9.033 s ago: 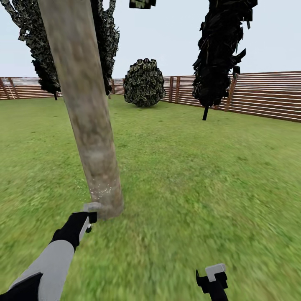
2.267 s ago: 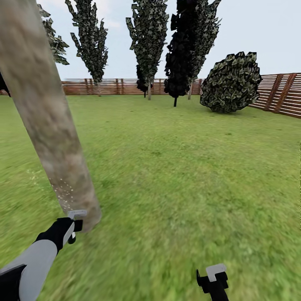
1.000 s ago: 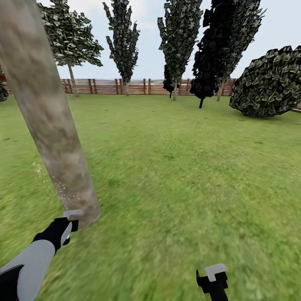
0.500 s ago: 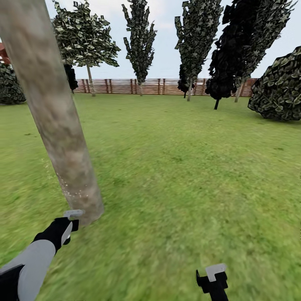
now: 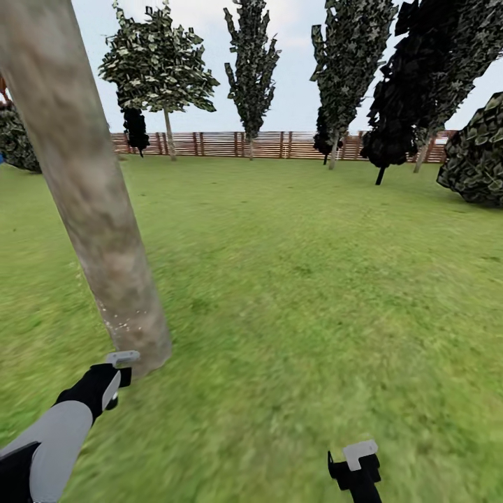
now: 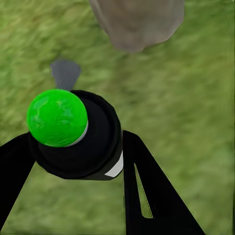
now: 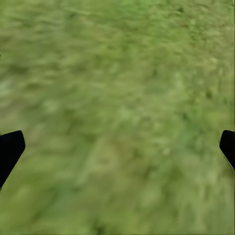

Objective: In the garden, pick up the pesticide atomizer on the floor and spray pesticide onto both trees until each tree trunk is fully covered.

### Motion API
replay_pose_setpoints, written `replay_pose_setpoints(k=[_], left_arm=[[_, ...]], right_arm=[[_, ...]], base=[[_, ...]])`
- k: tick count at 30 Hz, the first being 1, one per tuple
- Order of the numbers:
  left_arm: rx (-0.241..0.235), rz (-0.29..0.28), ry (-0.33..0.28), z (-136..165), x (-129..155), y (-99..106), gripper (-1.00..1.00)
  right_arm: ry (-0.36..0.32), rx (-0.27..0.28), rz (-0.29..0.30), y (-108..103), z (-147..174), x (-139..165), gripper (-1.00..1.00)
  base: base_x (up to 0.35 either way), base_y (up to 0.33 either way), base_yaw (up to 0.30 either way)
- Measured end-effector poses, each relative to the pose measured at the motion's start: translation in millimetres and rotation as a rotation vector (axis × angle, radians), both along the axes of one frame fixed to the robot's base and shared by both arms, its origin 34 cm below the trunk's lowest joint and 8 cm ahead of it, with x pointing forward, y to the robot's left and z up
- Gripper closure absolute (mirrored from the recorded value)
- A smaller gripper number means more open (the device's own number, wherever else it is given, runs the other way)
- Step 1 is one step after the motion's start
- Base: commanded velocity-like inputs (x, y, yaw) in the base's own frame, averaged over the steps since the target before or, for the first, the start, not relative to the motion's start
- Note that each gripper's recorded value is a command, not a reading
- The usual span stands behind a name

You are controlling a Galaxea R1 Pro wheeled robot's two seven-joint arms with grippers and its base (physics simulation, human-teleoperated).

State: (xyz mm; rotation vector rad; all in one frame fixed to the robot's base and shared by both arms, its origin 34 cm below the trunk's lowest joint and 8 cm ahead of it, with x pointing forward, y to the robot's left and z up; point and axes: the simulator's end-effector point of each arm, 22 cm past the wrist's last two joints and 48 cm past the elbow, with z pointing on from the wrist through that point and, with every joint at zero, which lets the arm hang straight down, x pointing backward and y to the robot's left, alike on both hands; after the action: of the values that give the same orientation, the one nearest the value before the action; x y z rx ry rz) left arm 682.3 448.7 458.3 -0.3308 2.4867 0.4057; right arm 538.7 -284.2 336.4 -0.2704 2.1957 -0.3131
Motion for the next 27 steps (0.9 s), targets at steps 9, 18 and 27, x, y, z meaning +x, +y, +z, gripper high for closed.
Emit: replay_pose_setpoints(k=[9, 18, 27], left_arm=[[-0.007, 0.001, -0.029, 1, 4, -4, 1.0], [-0.084, -0.084, -0.122, 60, 71, -89, 1.0], [-0.052, -0.2, -0.132, 95, 91, -65, 1.0]], right_arm=[[0.0, -0.001, -0.002, -1, 0, 0, -1.0], [0.0, -0.002, -0.003, -2, 0, 0, -1.0], [0.0, -0.005, -0.004, -4, 0, 0, -1.0]], base=[[0.212, -0.162, 0.277], [0.01, -0.007, 0.209], [0.0, 0.0, 0.002]])
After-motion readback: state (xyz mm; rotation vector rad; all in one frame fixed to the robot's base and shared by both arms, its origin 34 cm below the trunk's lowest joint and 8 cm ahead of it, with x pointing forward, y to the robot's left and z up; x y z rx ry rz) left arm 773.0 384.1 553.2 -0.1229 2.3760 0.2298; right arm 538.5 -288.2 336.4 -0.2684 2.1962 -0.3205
